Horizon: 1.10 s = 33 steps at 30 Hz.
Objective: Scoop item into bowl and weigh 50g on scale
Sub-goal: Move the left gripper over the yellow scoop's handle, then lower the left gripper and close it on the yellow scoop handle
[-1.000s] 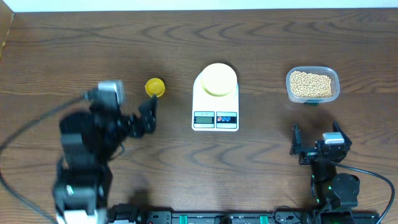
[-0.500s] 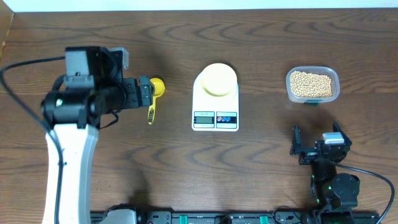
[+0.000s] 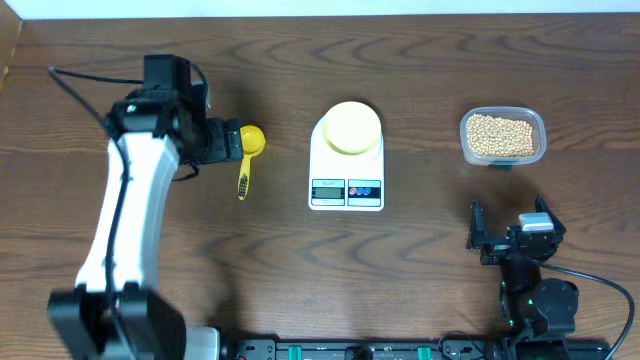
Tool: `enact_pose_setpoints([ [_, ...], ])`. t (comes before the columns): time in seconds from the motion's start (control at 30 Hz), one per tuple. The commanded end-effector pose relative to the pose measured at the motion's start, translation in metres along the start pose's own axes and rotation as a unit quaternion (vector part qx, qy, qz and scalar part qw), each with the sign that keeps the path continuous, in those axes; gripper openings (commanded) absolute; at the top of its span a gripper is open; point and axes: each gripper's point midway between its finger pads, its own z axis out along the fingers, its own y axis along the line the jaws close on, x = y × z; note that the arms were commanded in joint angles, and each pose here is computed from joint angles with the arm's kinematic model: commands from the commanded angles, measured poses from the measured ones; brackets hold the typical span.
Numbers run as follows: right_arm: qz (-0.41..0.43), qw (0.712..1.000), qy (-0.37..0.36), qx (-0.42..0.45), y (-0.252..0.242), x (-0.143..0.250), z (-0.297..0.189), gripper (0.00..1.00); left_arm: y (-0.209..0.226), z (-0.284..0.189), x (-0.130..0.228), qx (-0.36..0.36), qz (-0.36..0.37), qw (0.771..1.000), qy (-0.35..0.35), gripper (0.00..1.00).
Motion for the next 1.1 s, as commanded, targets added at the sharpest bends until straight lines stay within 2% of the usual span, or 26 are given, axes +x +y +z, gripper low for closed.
enact_pose_setpoints([
  [0.0,-0.006,1.0,-0.001,0.001,0.0,0.0,0.0,0.99,0.022,0.025,-0.003,-0.056,-0.051,0.997,0.022,0.98],
  [0.17,-0.006,1.0,-0.001,0.001,0.0,0.0,0.0,0.99,0.02,0.063,0.008,-0.053,-0.057,0.994,0.079,0.98],
  [0.3,-0.006,1.0,-0.001,0.001,0.0,0.0,0.0,0.99,-0.009,0.085,0.015,0.037,-0.001,0.993,0.113,0.98],
  [0.37,-0.006,1.0,-0.001,0.002,-0.001,0.0,0.0,0.99,-0.017,0.093,0.015,0.059,0.01,0.991,0.118,0.98],
  [0.6,-0.006,1.0,-0.001,0.001,0.0,0.0,0.0,0.99,-0.013,0.124,0.022,0.058,0.016,0.987,0.146,1.0],
  [0.73,-0.006,1.0,-0.001,0.001,0.0,0.0,0.0,0.99,-0.017,0.136,0.029,0.072,0.02,0.984,0.165,0.86],
  [0.87,-0.006,1.0,-0.001,0.001,0.0,0.0,0.0,0.99,-0.031,0.14,0.035,0.123,0.043,0.976,0.177,0.81],
  [0.97,-0.006,1.0,-0.001,0.002,-0.001,0.0,0.0,0.99,-0.031,0.143,0.037,0.122,0.044,0.975,0.181,0.7],
  [1.07,-0.006,1.0,-0.001,0.001,0.0,0.0,0.0,0.99,-0.031,0.145,0.036,0.122,0.046,0.975,0.178,0.66],
])
